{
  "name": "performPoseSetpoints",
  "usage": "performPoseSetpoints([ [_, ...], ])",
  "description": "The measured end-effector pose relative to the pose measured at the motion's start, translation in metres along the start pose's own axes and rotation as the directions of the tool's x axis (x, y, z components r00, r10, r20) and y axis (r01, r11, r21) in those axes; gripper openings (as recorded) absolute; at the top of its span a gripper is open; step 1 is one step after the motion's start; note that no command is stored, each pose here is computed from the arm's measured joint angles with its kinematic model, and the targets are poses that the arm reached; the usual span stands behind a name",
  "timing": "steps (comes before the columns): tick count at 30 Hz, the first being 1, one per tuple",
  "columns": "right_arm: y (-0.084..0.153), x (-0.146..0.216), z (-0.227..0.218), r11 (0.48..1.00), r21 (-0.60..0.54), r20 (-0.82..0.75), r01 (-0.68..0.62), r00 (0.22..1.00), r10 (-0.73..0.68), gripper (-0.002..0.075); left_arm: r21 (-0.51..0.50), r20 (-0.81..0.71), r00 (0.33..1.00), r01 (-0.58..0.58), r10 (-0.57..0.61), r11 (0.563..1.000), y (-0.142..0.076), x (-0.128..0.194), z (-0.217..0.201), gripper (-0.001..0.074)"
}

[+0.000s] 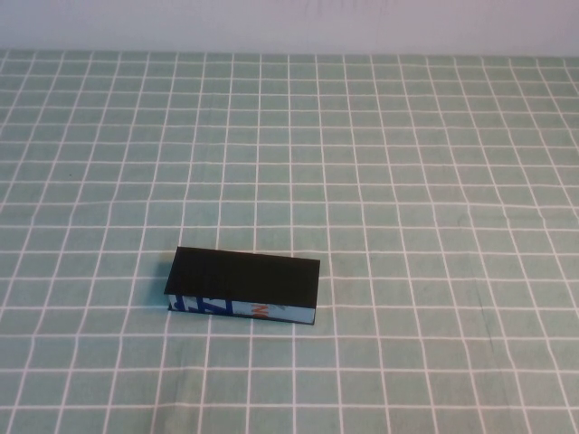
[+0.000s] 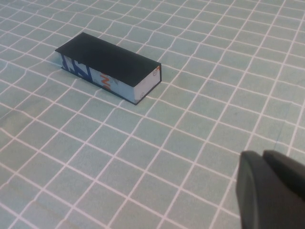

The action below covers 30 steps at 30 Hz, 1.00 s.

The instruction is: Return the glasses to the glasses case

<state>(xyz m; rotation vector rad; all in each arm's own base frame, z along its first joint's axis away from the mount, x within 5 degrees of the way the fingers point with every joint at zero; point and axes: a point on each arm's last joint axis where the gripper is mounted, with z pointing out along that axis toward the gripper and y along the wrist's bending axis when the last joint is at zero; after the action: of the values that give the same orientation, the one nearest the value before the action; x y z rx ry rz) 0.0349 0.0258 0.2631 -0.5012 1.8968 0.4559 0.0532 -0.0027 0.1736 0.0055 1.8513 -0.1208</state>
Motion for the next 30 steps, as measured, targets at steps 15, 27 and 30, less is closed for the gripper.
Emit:
performPoseSetpoints([
  [15,0.0000,0.0000,0.0000,1.000,0.000,0.000,0.000,1.000,0.000,-0.0011,0.015,-0.011,1.000,0.027,-0.027,1.000,-0.0014,0.0009,0.0000,0.0001],
  [27,0.0000,0.0000,0.0000,1.000,0.000,0.000,0.000,1.000,0.000,-0.0011,0.016,-0.010,1.000,0.029,-0.028,0.999,-0.0014,0.0009,-0.0001,0.0001],
  [30,-0.0006,-0.0001,-0.0002,1.000,0.016,0.003,-0.010,1.000,0.010,-0.0011,0.016,-0.010,1.000,0.029,-0.028,0.999,-0.0014,0.0009,-0.0001,0.0001],
])
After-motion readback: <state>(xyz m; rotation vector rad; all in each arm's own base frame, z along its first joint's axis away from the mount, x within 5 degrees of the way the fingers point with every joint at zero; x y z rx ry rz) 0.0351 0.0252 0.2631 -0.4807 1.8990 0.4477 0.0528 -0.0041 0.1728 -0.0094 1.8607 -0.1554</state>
